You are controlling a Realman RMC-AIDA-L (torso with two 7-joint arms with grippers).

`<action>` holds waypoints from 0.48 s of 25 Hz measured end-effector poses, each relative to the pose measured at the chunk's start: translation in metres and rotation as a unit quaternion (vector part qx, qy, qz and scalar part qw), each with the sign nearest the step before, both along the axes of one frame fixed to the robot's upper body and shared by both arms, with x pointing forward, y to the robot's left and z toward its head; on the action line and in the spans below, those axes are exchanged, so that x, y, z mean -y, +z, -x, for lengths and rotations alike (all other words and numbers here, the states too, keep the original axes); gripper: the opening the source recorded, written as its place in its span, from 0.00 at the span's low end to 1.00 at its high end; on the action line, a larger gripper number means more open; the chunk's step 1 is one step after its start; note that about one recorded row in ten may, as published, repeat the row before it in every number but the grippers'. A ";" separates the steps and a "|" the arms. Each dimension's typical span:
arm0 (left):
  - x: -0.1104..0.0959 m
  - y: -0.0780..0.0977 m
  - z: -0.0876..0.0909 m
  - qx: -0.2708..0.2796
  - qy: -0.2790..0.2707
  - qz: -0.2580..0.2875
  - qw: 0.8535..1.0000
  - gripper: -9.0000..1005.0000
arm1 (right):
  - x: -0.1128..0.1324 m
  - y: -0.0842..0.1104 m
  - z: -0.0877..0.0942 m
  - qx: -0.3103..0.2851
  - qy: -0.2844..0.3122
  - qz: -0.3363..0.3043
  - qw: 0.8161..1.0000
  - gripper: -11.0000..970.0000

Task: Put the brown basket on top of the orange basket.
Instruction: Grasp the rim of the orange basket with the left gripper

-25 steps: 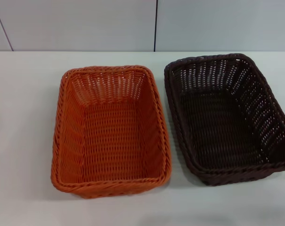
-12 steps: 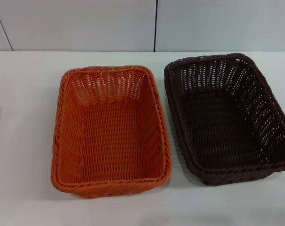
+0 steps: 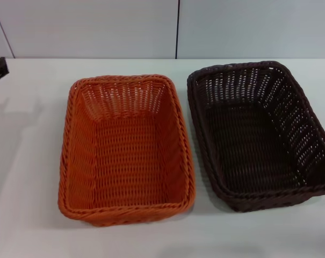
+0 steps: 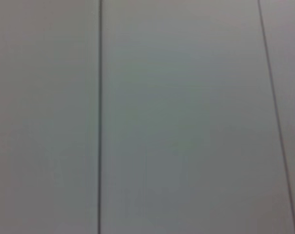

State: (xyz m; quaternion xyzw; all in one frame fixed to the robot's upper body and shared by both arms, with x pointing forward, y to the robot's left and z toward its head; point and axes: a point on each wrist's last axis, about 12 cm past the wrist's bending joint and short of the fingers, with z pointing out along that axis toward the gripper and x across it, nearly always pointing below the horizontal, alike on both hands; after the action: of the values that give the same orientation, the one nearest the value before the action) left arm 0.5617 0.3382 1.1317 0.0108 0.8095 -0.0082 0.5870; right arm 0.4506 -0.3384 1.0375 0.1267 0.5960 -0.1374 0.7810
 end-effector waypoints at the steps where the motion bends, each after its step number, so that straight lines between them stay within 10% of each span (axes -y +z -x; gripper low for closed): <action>1: 0.007 0.010 0.003 -0.011 -0.006 -0.005 1.000 0.80 | 0.005 -0.002 0.001 -0.006 -0.018 -0.013 1.000 0.73; 12: 0.065 0.044 0.027 -0.162 -0.107 -0.042 0.980 0.80 | 0.016 -0.008 0.005 -0.020 -0.055 -0.032 0.998 0.73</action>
State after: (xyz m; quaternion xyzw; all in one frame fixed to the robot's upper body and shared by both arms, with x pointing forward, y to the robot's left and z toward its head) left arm 0.5343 0.2732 1.1760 0.1208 0.8874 -0.0388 0.4432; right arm 0.4454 -0.3549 1.0295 0.1817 0.6080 -0.1636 0.7553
